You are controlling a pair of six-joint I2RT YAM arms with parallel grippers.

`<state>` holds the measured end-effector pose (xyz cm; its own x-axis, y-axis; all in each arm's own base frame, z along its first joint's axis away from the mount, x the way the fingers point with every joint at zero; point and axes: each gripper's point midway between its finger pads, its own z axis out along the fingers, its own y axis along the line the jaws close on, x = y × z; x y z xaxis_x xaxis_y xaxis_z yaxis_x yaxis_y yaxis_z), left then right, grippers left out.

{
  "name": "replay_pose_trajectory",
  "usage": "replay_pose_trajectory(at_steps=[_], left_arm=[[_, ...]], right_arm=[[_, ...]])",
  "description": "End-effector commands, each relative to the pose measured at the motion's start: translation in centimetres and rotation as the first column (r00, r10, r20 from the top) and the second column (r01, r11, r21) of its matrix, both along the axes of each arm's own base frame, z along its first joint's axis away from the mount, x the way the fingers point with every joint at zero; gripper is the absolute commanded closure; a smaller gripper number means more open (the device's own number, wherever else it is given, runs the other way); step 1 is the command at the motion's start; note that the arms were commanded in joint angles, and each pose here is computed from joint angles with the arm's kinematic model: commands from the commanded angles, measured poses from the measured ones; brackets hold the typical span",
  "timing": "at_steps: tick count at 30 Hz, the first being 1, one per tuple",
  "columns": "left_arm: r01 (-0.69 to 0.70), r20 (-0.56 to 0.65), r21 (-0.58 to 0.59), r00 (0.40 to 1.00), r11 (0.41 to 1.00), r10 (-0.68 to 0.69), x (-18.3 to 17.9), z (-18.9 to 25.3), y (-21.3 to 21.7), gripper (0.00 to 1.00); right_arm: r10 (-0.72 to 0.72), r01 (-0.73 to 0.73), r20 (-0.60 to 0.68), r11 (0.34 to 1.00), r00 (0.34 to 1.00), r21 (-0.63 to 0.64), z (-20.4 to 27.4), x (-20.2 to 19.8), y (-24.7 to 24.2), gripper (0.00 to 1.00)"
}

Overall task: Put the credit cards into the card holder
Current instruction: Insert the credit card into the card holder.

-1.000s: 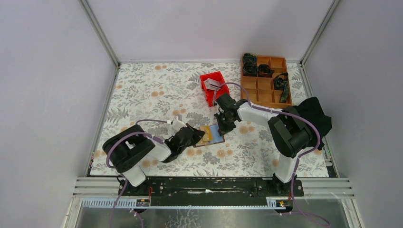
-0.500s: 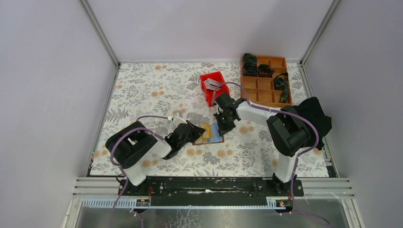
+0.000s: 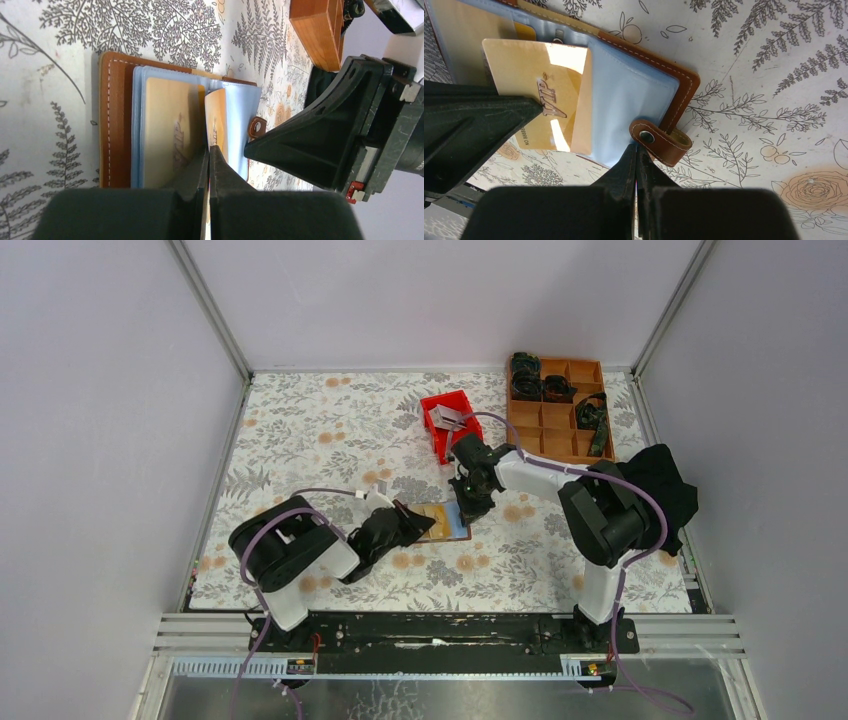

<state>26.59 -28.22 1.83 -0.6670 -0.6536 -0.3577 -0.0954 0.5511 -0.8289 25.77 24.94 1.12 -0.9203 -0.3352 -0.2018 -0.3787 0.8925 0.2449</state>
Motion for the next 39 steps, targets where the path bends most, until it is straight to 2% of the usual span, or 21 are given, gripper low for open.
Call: replay_pose_trajectory(at_steps=[1,11,26,28,30,35,39], left_arm=[[0.096,-0.156,0.153,0.985,0.984,-0.072,-4.6,-5.4,2.2,1.0],[0.122,-0.158,0.147,0.983,0.982,-0.099,-5.1,-5.4,2.1,1.0],[0.17,-0.16,0.127,0.976,0.977,-0.149,-3.4,-5.4,-1.1,1.0],[0.175,-0.168,0.134,0.974,0.975,-0.152,-3.4,-5.5,-1.2,0.93],[0.183,-0.17,0.136,0.973,0.974,-0.159,-3.5,-5.5,-1.3,0.8],[0.166,-0.19,0.176,0.973,0.97,-0.132,-3.5,-5.5,-0.5,0.59],[0.175,-0.195,0.223,0.972,0.959,-0.132,-3.2,-5.2,-0.4,0.53]], right_arm=[[0.0,-0.002,-0.032,0.998,1.0,-0.069,-3.8,-0.5,-0.5,1.0],[-0.006,0.004,-0.035,0.998,0.999,-0.069,-3.9,-0.3,-0.3,1.0],[0.002,-0.004,-0.04,0.998,0.999,-0.068,-3.5,-0.3,-0.2,1.0],[0.003,-0.005,-0.035,0.998,0.999,-0.068,-3.4,-0.3,-0.2,1.0],[0.002,-0.003,-0.021,0.998,1.0,-0.067,-3.1,-0.1,-0.2,0.99],[-0.01,0.012,0.038,0.998,0.999,-0.064,-1.7,0.8,-0.3,0.87],[-0.019,0.023,0.082,0.998,0.996,-0.055,-0.6,1.4,-0.3,0.81]])
